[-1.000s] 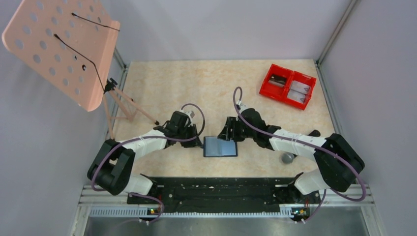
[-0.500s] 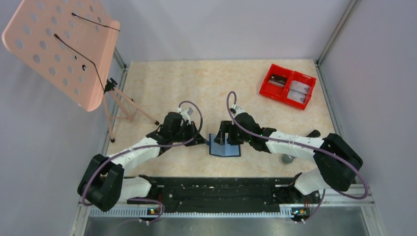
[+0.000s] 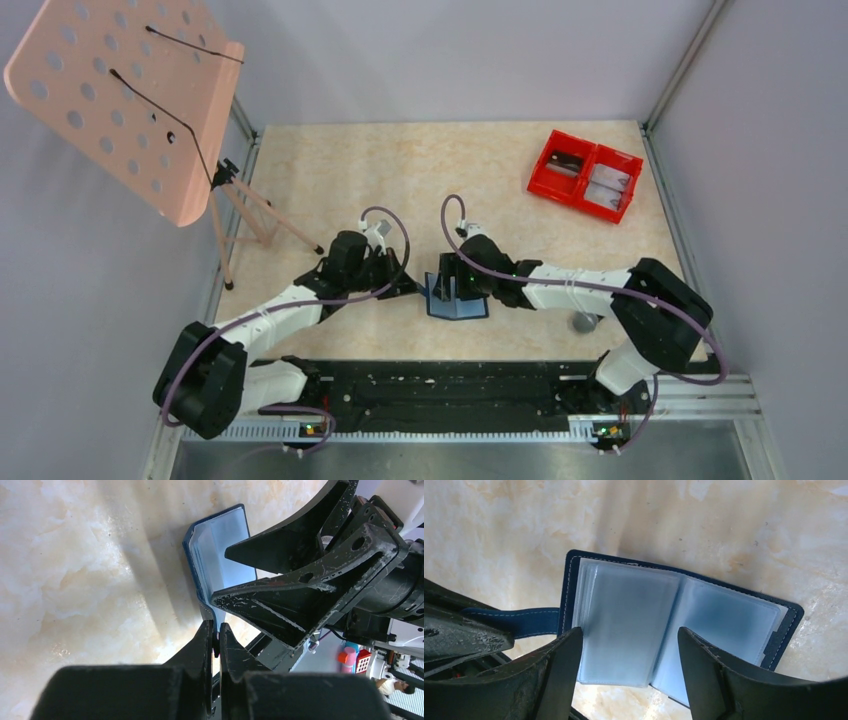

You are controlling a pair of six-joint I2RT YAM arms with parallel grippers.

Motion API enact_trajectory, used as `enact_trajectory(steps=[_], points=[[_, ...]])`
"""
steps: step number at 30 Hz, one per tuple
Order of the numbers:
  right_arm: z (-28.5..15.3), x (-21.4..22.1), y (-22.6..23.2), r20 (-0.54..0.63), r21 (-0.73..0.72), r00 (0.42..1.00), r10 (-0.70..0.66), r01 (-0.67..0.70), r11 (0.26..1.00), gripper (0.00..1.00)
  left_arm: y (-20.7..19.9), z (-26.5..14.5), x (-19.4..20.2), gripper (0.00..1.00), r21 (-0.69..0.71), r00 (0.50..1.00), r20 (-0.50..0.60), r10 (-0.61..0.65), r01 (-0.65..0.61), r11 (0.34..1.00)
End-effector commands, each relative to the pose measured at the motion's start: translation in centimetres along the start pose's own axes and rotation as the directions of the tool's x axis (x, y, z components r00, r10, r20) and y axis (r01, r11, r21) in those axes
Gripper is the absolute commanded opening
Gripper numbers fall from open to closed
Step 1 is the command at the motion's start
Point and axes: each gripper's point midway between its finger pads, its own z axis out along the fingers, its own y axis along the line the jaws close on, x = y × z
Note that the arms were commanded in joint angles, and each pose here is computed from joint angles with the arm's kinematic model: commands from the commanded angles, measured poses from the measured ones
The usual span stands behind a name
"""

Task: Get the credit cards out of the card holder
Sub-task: Remove the credit card from the card holder.

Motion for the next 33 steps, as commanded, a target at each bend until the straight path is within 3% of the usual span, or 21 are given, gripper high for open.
enact_trajectory(steps=[1,8,16,33], points=[[0.5,-1.3,1.2,0.041,0.000,0.999,-0.036,0.036,0.999,0.68,-1.3,-0.2,-0.5,0.00,0.057,0.999,0.031,0.025,-0.027,0.998],[0.3,-1.2,-0.5,0.031,0.087,0.998,-0.054,0.051,0.995,0.60,-1.2,-0.4,-0.7,0.00,0.045,0.999,0.037,0.033,-0.035,0.998],[-1.5,-2.0,-3.6,0.064,0.242,0.994,-0.091,0.073,0.968,0.59,-1.2,-0.7,-0.8,0.00,0.035,0.998,0.039,0.046,-0.047,0.998],[-3.6,-3.1,-4.6,0.098,0.257,0.991,-0.090,0.062,0.964,0.56,-0.5,-0.8,-0.5,0.00,0.007,0.998,0.037,0.060,-0.060,0.998]])
